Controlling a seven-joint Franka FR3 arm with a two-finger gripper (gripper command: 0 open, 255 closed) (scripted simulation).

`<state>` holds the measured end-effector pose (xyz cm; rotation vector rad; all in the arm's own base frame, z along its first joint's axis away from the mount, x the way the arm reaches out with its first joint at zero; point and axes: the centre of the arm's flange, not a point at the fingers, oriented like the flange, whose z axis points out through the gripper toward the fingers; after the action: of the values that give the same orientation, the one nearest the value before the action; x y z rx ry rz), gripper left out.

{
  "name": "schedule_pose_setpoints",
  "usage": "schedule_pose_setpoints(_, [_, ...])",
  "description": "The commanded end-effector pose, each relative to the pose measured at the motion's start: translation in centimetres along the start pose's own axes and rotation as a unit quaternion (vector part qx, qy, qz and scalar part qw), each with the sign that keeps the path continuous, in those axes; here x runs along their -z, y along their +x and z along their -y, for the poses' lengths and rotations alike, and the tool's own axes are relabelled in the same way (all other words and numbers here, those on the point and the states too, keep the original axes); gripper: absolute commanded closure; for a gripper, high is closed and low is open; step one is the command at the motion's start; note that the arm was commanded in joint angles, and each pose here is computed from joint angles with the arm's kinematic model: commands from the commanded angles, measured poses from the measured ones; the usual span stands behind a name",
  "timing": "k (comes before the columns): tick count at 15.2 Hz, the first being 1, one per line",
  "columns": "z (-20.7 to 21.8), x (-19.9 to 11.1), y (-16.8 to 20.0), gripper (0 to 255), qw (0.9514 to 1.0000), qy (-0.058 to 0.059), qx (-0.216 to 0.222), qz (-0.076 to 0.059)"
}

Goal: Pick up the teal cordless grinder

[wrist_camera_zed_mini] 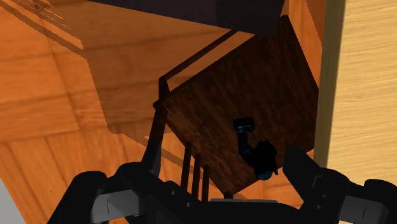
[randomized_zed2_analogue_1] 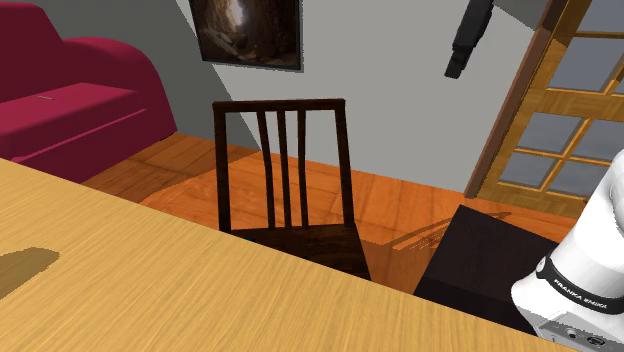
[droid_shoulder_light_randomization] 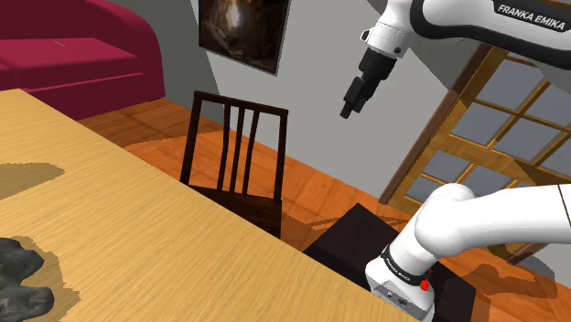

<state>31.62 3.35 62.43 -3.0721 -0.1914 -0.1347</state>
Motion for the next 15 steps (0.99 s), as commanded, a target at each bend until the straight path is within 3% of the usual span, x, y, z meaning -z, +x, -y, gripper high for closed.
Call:
schedule_pose_setpoints(1, [0.0,0.0,0.0,0,1.0000,0.000,0.000,0.000])
schedule_pose_setpoints(15, [4.8,-15.7,9.2,0,0.9976,-0.009,0.068,0.015])
